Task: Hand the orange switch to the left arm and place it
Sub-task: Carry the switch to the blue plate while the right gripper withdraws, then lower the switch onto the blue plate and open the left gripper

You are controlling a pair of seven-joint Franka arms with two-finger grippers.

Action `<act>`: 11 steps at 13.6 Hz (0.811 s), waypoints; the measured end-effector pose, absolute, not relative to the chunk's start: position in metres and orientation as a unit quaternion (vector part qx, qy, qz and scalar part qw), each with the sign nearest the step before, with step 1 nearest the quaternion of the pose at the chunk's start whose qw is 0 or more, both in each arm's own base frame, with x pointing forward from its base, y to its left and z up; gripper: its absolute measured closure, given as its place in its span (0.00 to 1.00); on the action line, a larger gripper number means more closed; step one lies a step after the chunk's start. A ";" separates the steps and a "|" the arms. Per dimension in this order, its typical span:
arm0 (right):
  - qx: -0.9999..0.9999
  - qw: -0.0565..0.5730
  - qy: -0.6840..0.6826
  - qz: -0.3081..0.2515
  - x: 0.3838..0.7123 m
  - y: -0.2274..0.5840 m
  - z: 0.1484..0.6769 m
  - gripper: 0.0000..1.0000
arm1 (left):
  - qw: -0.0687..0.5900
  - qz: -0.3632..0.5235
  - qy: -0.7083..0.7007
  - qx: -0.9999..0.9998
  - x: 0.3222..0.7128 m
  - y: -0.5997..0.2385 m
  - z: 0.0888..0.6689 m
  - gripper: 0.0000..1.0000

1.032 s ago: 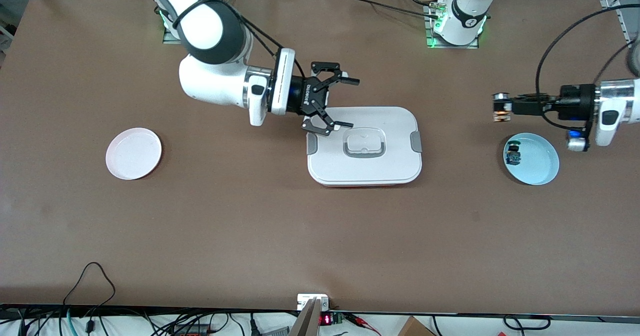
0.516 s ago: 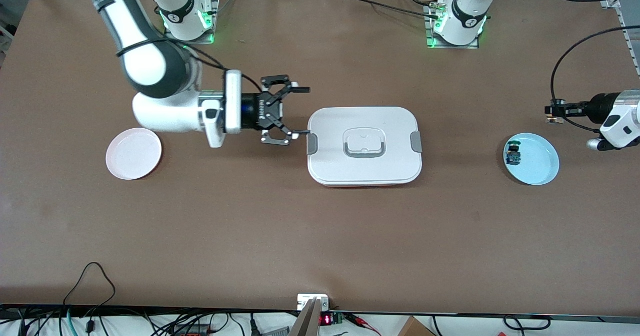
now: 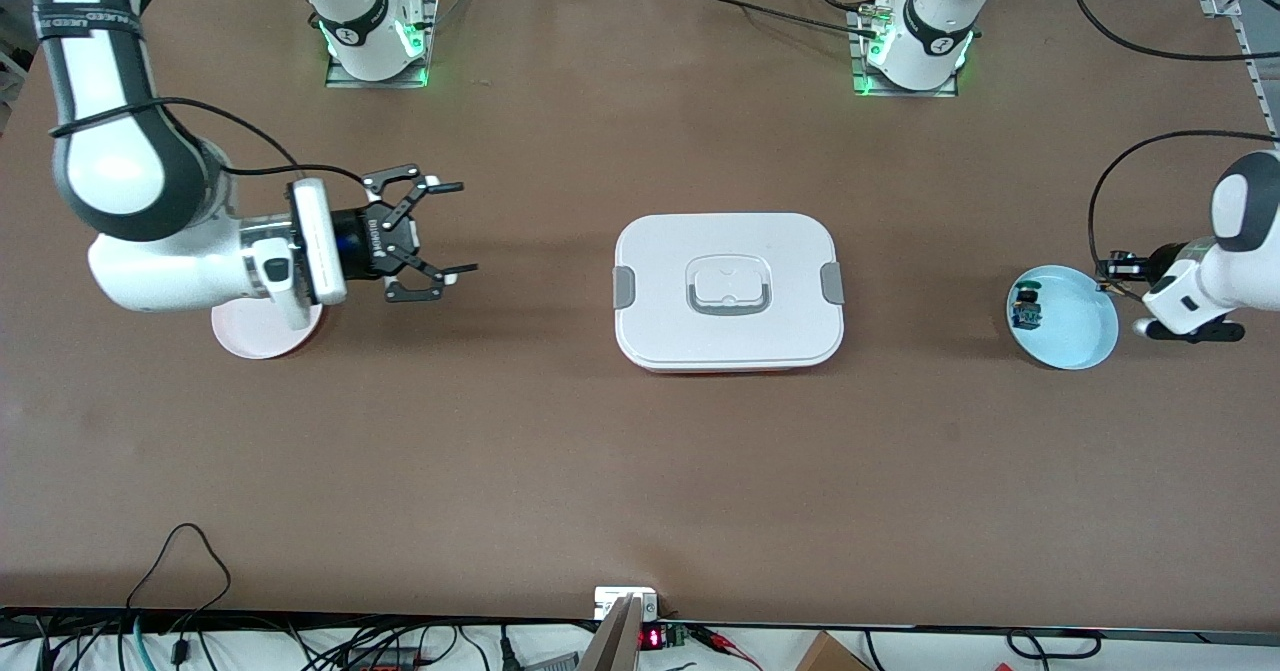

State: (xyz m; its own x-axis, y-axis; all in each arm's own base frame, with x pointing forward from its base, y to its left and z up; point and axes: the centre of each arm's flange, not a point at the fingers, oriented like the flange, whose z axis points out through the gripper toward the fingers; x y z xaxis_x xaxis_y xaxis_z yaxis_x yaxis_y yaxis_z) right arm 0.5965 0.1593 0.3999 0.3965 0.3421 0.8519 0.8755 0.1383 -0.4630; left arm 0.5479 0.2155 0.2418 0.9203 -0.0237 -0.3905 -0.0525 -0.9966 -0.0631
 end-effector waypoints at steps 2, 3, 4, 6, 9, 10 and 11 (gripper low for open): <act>-0.633 0.580 -0.475 -0.195 0.594 0.142 0.399 0.00 | 0.029 0.203 0.033 -0.978 0.548 0.215 0.215 0.54; -0.645 0.580 -0.465 -0.177 0.593 0.136 0.397 0.00 | 0.029 0.203 0.038 -0.978 0.550 0.213 0.207 0.54; -0.657 0.579 -0.455 -0.161 0.593 0.132 0.396 0.00 | 0.032 0.201 0.044 -0.978 0.554 0.209 0.201 0.54; -0.692 0.571 -0.427 -0.114 0.591 0.124 0.391 0.00 | 0.041 0.197 0.056 -0.978 0.569 0.195 0.190 0.54; -0.764 0.515 -0.387 -0.033 0.593 0.108 0.388 0.00 | 0.050 0.191 0.069 -0.978 0.584 0.187 0.180 0.54; -0.792 0.483 -0.372 -0.018 0.598 0.102 0.393 0.00 | 0.051 0.190 0.068 -0.978 0.588 0.189 0.178 0.49; -0.816 0.455 -0.358 -0.007 0.603 0.096 0.400 0.00 | 0.052 0.190 0.065 -0.978 0.589 0.193 0.177 0.39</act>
